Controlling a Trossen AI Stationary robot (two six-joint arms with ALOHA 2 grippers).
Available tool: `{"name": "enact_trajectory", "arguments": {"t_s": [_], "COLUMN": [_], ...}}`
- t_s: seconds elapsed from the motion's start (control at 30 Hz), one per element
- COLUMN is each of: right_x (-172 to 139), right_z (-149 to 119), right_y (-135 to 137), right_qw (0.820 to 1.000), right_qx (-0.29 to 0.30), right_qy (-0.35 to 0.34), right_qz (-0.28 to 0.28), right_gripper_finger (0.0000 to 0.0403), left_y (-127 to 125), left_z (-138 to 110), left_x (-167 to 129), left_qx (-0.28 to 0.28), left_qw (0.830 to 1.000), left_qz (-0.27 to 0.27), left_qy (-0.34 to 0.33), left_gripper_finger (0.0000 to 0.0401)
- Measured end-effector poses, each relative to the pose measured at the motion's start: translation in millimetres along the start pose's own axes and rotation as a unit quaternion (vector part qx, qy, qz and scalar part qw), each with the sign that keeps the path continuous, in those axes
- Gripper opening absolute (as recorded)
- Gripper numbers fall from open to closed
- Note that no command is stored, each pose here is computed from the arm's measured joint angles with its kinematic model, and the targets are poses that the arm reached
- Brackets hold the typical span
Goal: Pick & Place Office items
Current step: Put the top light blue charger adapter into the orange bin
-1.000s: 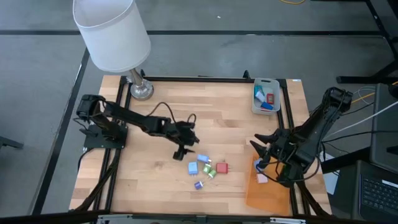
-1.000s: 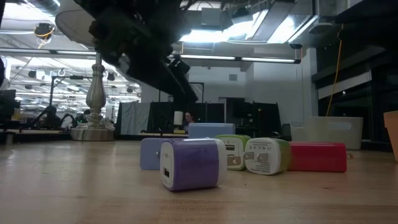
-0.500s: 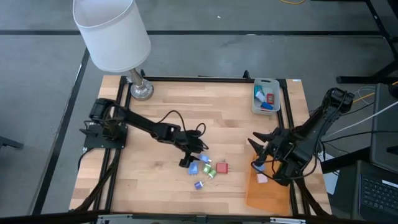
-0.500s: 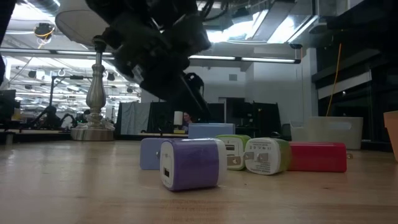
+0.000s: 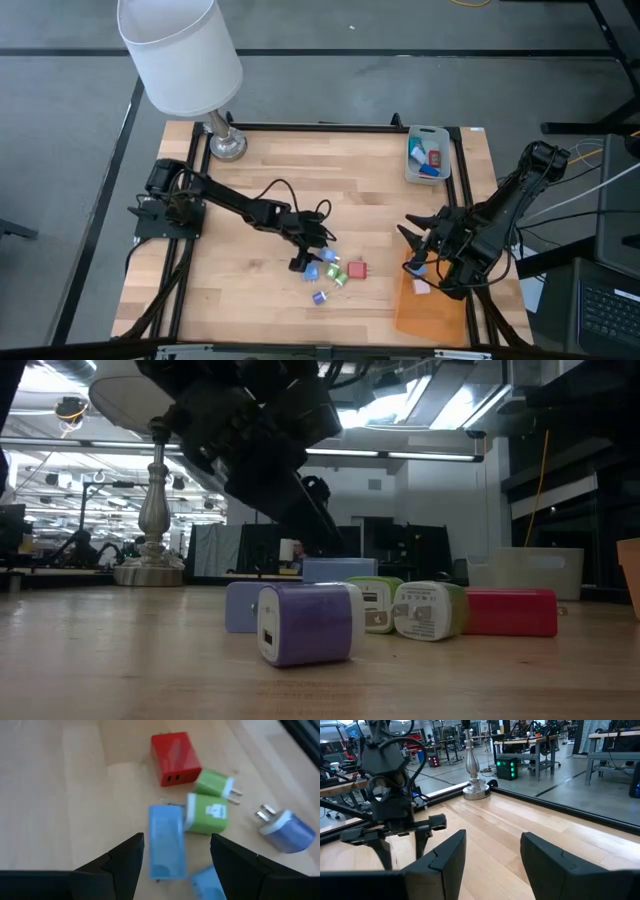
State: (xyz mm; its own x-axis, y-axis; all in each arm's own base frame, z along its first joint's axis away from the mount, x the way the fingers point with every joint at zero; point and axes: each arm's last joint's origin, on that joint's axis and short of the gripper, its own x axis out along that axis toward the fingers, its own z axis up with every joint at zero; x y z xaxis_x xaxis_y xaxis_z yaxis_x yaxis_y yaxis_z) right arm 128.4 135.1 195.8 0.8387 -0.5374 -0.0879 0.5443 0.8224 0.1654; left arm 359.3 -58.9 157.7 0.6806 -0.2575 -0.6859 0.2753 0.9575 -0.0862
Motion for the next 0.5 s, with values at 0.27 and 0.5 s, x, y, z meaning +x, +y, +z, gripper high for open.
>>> {"name": "enact_trajectory", "arguments": {"t_s": [0.27, 0.5], "right_x": [0.0, 0.1], "right_z": [0.0, 0.1], "right_y": [0.1, 0.7], "right_qw": [1.0, 1.0], "right_qx": [-0.003, 0.002], "right_qy": [0.0, 0.001], "right_qz": [0.0, 0.001], "right_gripper_finger": [0.0187, 0.0187], "left_y": [-4.5, 3.7], "left_z": [-1.9, -13.7], "left_x": [5.2, 21.4], "left_qx": [-0.023, -0.03], "left_qw": [1.0, 0.999], "left_qz": [0.003, 0.033], "left_qy": [0.001, 0.021], "left_gripper_finger": [0.0223, 0.0223]}}
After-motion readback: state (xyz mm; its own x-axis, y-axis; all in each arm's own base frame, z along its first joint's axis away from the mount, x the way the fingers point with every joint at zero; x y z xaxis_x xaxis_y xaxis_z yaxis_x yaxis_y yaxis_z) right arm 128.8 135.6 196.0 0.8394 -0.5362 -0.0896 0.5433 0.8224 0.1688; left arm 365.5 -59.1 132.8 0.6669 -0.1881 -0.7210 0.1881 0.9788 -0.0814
